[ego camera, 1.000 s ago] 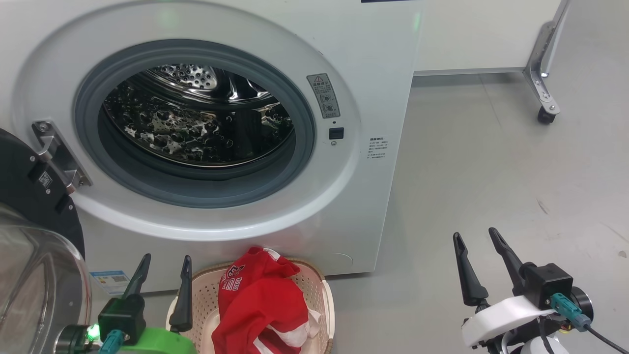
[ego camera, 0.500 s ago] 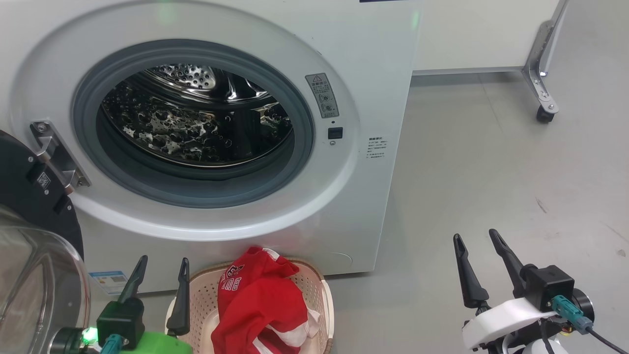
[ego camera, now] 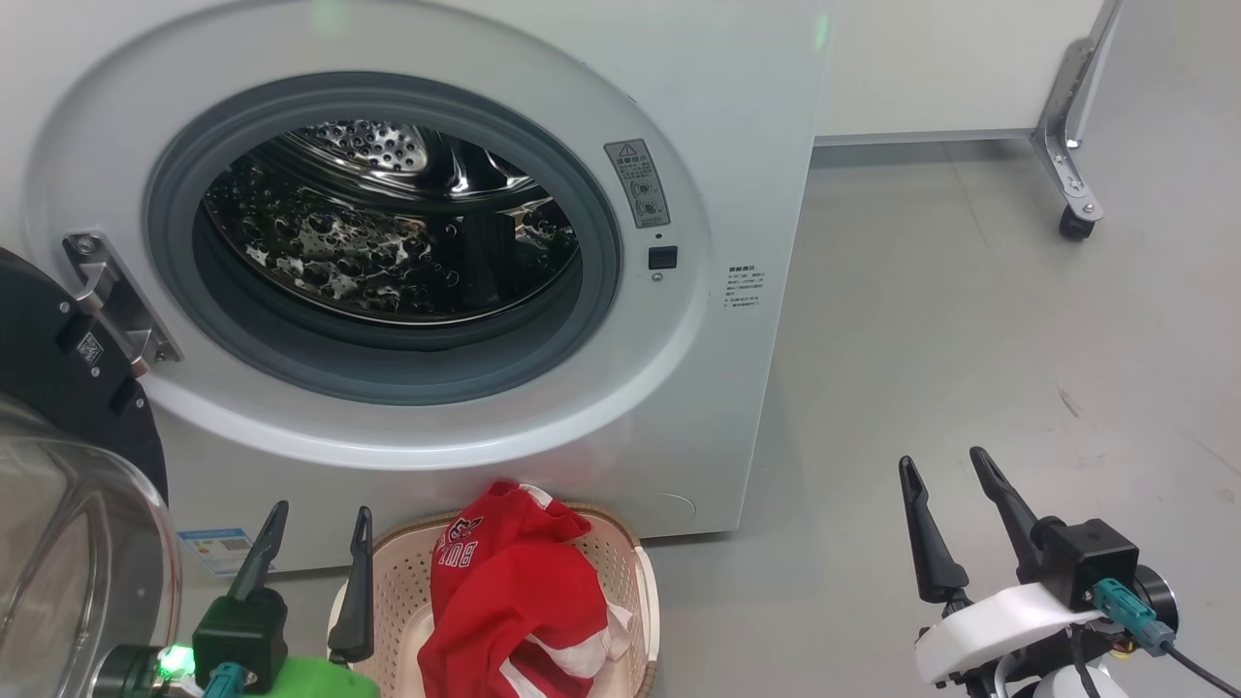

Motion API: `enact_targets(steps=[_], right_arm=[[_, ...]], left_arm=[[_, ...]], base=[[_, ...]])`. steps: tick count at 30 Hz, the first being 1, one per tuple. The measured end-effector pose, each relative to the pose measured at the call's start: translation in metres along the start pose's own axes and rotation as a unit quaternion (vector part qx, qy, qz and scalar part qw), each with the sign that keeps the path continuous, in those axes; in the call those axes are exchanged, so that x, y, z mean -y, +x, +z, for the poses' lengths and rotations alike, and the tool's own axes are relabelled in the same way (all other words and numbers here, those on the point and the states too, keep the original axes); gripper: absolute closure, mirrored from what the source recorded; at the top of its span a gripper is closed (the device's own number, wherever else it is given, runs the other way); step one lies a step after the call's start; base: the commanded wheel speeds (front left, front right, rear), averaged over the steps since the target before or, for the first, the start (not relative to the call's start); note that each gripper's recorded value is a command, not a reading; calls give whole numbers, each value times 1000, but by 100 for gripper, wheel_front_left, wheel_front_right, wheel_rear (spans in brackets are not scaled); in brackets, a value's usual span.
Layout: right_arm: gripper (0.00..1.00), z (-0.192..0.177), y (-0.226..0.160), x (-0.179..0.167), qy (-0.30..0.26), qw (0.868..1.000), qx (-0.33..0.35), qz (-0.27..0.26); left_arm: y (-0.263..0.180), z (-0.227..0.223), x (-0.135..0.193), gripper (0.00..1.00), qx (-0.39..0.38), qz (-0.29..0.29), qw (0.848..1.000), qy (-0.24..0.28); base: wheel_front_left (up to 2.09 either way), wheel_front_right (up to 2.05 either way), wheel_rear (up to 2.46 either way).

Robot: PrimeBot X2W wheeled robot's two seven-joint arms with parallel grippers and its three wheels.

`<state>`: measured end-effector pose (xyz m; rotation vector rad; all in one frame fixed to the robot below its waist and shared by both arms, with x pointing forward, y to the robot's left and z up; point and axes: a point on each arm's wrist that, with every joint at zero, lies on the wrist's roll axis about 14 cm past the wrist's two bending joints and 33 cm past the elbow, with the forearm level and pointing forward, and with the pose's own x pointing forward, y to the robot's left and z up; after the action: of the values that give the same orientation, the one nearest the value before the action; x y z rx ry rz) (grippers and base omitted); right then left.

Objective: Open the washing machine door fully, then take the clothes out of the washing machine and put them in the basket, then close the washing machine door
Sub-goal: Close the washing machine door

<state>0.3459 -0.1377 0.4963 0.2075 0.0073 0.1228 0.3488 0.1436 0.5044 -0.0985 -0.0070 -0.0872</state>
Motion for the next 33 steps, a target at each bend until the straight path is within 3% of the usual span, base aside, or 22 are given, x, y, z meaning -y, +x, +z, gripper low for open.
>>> enact_targets(steps=[33], right_arm=[[0,-2,0,2,-1,1000,-6,-3]], left_arm=[[-2,6,9,0,0,-12,1000,-9]], base=[[-95,95,0]])
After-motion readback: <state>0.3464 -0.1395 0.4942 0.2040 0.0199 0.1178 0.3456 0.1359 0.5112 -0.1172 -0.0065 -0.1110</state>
